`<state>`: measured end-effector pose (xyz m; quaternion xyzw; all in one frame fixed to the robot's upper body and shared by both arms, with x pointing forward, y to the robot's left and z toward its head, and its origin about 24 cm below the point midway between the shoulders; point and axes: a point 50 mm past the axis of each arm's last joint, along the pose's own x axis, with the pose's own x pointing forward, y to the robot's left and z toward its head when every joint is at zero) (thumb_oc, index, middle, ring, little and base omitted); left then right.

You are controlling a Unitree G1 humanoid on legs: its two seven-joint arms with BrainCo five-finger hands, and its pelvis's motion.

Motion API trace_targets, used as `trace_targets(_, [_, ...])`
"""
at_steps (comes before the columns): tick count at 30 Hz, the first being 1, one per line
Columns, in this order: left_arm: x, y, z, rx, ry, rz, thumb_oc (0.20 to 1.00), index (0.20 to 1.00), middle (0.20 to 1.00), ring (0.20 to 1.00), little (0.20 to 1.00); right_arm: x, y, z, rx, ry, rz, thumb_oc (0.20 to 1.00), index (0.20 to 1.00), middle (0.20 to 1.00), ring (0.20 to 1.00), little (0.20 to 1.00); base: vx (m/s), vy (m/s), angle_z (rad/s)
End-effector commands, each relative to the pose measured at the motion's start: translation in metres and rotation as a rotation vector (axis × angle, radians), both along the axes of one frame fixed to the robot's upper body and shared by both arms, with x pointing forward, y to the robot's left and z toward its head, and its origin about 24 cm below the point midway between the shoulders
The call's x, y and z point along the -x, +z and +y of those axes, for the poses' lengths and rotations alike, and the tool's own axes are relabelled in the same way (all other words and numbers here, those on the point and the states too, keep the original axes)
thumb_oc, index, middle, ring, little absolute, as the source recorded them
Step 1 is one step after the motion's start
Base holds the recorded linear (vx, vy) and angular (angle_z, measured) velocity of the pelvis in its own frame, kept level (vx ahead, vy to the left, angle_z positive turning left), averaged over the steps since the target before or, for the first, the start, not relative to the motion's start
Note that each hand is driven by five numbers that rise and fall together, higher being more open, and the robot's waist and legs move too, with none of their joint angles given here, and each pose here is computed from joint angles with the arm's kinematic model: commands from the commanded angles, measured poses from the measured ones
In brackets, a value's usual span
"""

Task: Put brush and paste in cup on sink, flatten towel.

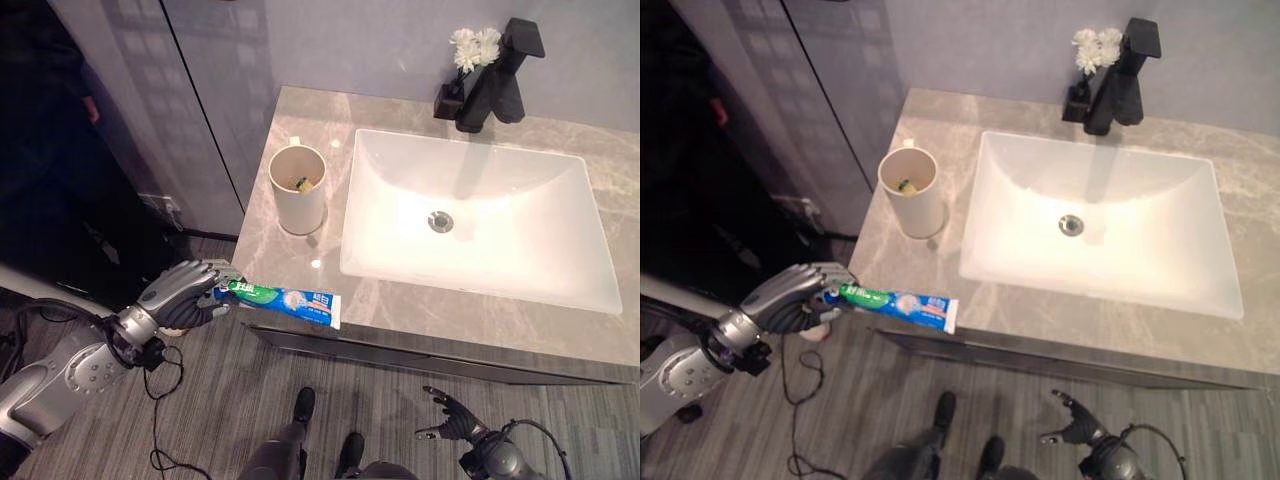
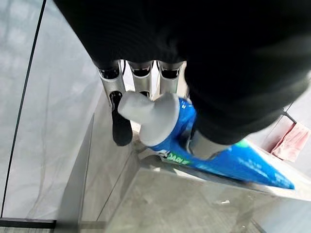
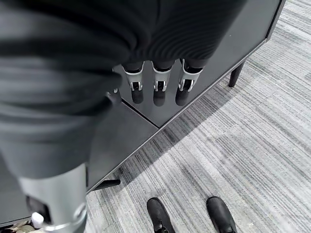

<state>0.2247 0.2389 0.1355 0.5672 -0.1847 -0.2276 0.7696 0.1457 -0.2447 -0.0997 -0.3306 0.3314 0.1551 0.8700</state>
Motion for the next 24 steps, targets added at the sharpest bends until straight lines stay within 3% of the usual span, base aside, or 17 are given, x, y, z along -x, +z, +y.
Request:
trace_targets(1, [0.009, -0.025, 0.009, 0.002, 0.060, 0.101, 0.200, 0.200, 0.200, 0.200, 0.200, -0.005, 0.006, -0.006, 0.018, -0.002, -0.040, 1.000, 1.000, 1.000, 1.000, 1.000, 0.03, -0.014, -0.08])
trace_targets(10, [0.011, -0.036, 0.012, -0.099, 0.051, 0.123, 0.200, 0.200, 0.200, 0.200, 0.200, -0.001, 0.001, -0.012, 0.040, -0.050, -0.016, 1.000, 1.000, 1.000, 1.000, 1.000, 0.02, -0.015, -0.09])
trace_targets(24, [0.003, -0.003, 0.007, 0.045, 0.106, -0.107, 0.200, 0.200, 0.200, 0.200, 0.200, 0.071, -0.049, -0.029, 0.154, -0.381, 0.331, 1.000, 1.000, 1.000, 1.000, 1.000, 0.02, -0.022, -0.20])
